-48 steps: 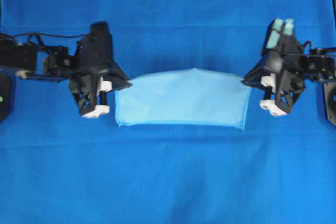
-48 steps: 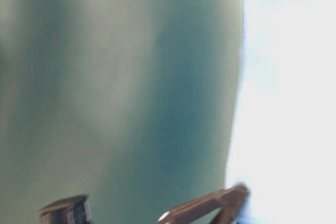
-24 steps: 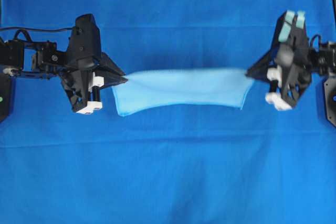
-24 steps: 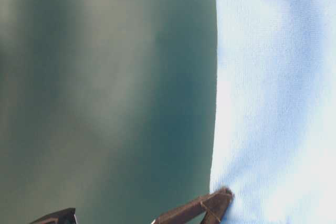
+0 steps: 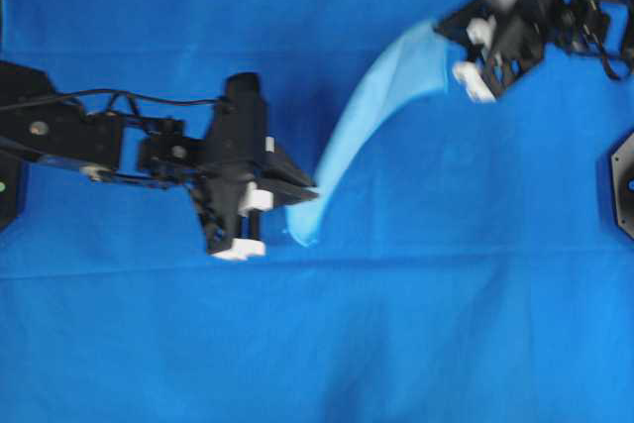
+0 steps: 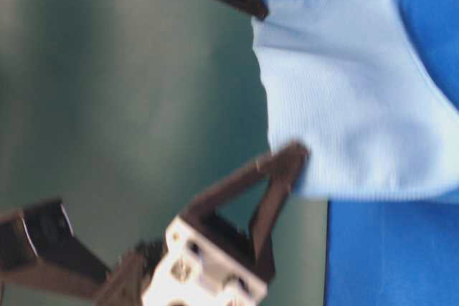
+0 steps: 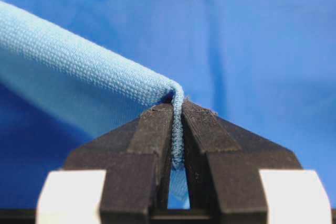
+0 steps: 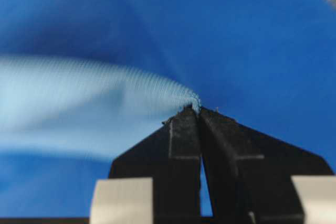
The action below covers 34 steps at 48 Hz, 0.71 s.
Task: Fold the light blue towel.
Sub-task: 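Lift the towel and rotate it a quarter turn, left gripper moving toward the near side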
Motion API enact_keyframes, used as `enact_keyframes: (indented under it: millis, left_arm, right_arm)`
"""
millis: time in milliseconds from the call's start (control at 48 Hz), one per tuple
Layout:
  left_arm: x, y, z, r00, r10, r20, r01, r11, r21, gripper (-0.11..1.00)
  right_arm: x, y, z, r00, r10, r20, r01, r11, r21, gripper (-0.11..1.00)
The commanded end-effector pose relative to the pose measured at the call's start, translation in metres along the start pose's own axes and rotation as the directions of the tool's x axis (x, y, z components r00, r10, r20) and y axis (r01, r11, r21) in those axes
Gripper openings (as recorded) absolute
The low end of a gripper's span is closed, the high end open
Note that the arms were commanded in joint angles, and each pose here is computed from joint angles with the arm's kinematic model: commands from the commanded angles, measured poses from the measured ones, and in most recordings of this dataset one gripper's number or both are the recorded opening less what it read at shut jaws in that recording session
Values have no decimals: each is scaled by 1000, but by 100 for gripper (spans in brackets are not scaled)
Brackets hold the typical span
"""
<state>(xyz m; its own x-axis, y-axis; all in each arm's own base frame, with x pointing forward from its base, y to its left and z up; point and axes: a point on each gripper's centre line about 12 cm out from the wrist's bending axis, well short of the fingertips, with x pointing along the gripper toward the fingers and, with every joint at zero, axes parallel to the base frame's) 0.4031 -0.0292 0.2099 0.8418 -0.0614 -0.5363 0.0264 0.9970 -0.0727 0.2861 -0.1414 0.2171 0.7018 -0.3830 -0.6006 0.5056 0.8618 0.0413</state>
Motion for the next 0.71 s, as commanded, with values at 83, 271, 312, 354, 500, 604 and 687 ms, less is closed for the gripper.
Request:
enact_keyframes:
  millis: [83, 271, 312, 354, 500, 604, 687]
  left_arm:
    - [16, -14, 28, 998, -29, 59, 28, 999, 20, 2]
    - [23, -27, 32, 997, -52, 64, 50, 998, 44, 2]
    - [24, -29, 32, 996, -57, 65, 54, 997, 47, 2]
    - [26, -31, 32, 996, -62, 66, 59, 997, 50, 2]
    - [32, -36, 37, 994, -71, 86, 66, 996, 54, 2]
    - [42, -37, 44, 992, -73, 108, 67, 996, 53, 2]
    - [56, -39, 53, 989, -75, 127, 68, 996, 56, 2]
  right_arm:
    - [19, 0, 33, 999, -6, 48, 8, 999, -39, 2]
    - [37, 0, 52, 998, -15, 61, 19, 997, -75, 2]
    - [39, -1, 55, 998, -17, 64, 22, 997, -76, 2]
    - [40, -2, 55, 998, -20, 63, 25, 997, -79, 2]
    - [39, -7, 55, 998, -31, 62, 36, 997, -74, 2]
    - [33, -13, 49, 998, -47, 48, 50, 997, -65, 2]
    - [25, -19, 42, 997, -64, 40, 66, 996, -57, 2]
